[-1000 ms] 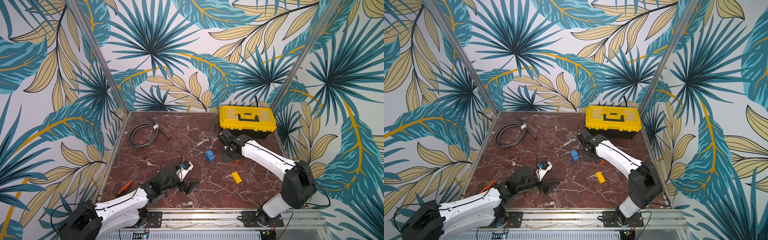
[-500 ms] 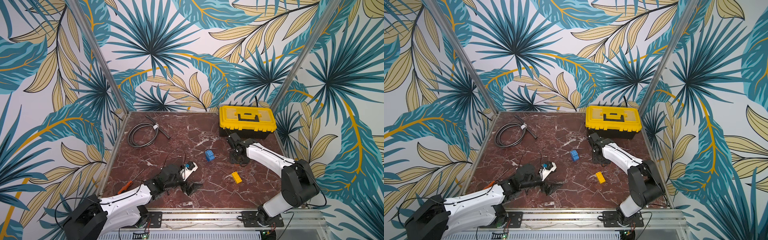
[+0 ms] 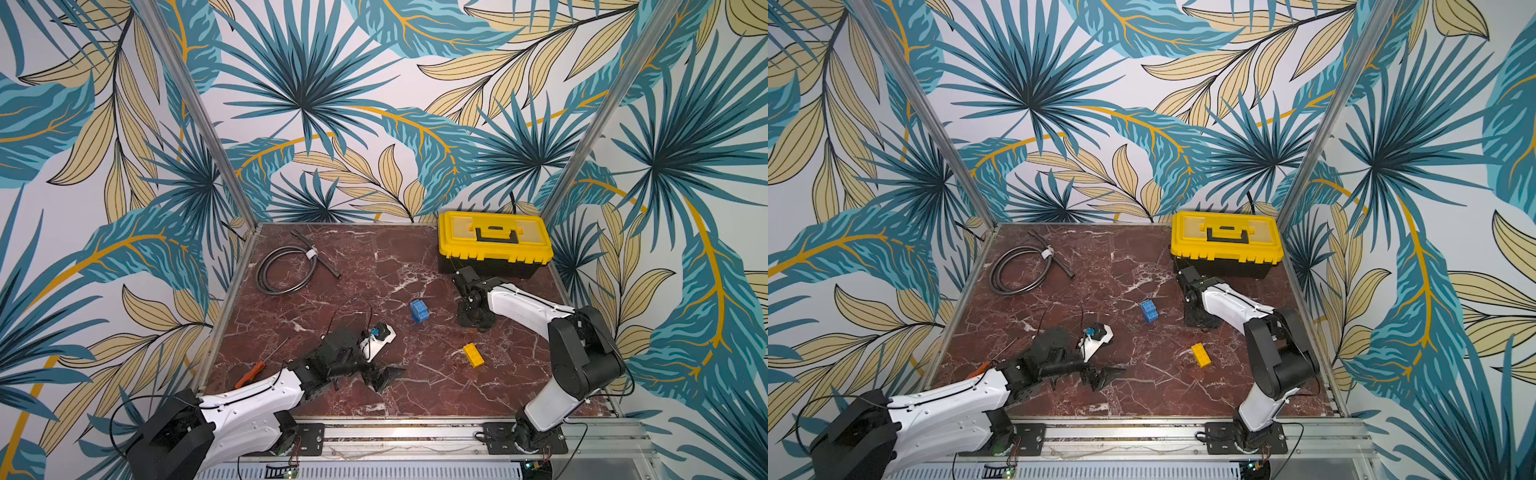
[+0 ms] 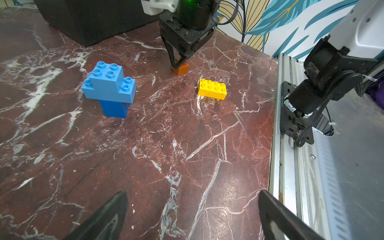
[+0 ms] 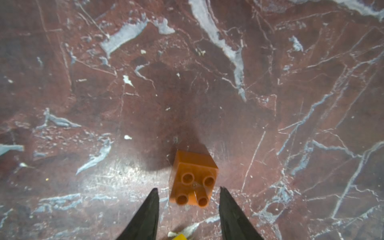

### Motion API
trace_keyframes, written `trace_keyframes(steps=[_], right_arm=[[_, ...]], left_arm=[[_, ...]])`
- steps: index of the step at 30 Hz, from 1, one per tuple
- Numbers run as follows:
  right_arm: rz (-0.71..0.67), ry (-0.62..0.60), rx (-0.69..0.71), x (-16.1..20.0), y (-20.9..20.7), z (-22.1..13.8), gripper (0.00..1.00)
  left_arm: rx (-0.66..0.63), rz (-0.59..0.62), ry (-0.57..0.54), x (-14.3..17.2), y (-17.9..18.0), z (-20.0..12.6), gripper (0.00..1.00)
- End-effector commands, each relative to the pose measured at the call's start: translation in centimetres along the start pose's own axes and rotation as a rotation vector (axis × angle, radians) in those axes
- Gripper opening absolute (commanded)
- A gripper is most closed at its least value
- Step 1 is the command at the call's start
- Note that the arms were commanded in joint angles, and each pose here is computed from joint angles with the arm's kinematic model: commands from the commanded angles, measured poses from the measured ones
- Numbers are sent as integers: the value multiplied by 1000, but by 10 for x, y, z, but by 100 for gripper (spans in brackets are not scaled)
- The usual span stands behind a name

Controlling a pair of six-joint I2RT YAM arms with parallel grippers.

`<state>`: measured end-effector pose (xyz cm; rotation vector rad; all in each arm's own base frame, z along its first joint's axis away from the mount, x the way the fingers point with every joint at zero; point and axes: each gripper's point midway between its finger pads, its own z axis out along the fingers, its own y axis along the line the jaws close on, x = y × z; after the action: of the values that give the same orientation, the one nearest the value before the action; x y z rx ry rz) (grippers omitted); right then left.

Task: Assemble the letter f with lego
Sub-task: Pick up the lego brick from the center of the board.

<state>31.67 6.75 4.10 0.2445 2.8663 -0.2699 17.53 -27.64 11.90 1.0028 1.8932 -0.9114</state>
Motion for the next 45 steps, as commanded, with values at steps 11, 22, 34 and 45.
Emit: trace_keyframes(steps=[11,22,34,45], right_arm=[[27,40,7,11,-4,22,43],[22,32,-3,9,-3,22,41],[1,26,-10,6,-2,20,35],[-51,-5,-76,-7,6,-5,26]], left_arm=[[19,11,-18,-6,-4,-1,99],[15,4,-18,-7,-4,0,99],[15,2,-19,-8,-4,0,99],[8,-6,-22,-8,-2,0,100]])
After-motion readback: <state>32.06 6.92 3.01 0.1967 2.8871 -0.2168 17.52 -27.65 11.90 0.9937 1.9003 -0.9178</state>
